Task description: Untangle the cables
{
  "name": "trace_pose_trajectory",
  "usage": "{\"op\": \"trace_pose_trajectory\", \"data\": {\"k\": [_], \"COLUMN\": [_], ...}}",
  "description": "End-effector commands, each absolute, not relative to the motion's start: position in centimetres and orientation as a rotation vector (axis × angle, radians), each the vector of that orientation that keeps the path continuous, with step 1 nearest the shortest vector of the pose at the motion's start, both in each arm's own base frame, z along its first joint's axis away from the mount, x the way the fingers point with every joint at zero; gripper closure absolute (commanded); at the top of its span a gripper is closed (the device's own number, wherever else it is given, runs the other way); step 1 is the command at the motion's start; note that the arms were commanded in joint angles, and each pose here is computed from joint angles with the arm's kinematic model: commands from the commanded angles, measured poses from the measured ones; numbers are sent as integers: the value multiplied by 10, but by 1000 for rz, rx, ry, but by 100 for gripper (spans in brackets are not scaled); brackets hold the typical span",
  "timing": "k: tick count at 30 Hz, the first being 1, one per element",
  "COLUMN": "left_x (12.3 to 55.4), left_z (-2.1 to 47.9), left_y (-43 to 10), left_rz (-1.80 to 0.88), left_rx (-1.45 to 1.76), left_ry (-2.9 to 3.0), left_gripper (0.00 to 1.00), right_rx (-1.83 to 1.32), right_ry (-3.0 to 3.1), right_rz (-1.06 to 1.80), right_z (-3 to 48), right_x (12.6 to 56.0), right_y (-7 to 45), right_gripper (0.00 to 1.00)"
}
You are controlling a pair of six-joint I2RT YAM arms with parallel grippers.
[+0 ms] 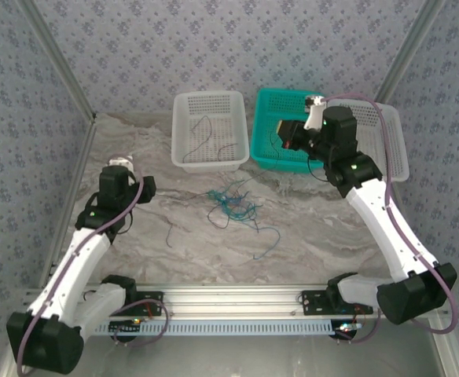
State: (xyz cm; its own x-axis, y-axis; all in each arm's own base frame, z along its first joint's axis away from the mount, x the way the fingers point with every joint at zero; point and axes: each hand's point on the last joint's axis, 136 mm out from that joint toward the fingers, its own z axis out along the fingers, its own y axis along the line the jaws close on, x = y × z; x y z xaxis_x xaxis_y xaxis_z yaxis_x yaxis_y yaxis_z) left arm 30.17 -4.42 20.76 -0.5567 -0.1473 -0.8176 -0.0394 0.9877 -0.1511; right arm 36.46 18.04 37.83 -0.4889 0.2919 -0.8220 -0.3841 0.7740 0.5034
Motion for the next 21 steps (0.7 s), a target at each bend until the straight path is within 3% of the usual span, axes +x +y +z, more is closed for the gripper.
{"op": "trace_pose_trajectory", "data": {"k": [1, 6, 11, 17, 21], "left_x": [293, 273, 264, 324, 363], "left_z": [246, 299, 291, 278, 256], "left_y": [-66, -177, -265, -317, -331], "left_rz": [-285, -778, -714, -654, -575], "left_rx": [-29, 361, 720, 694, 637], "left_ry": [2071, 1767, 1621, 1637, 1683], "left_gripper": [38, 36, 30, 3, 1], "right_rx": [-208, -304, -344, -383, -428], "right_ry": [1841, 1789, 1734, 1679, 1665], "right_rz": [866, 938, 1000, 1085, 1090], "right_z": [414, 437, 464, 487, 495], "right_x": [352, 336, 319, 300, 288], "right_y": [201, 232, 249, 267, 273], "right_gripper": [100, 100, 100, 100, 100]}}
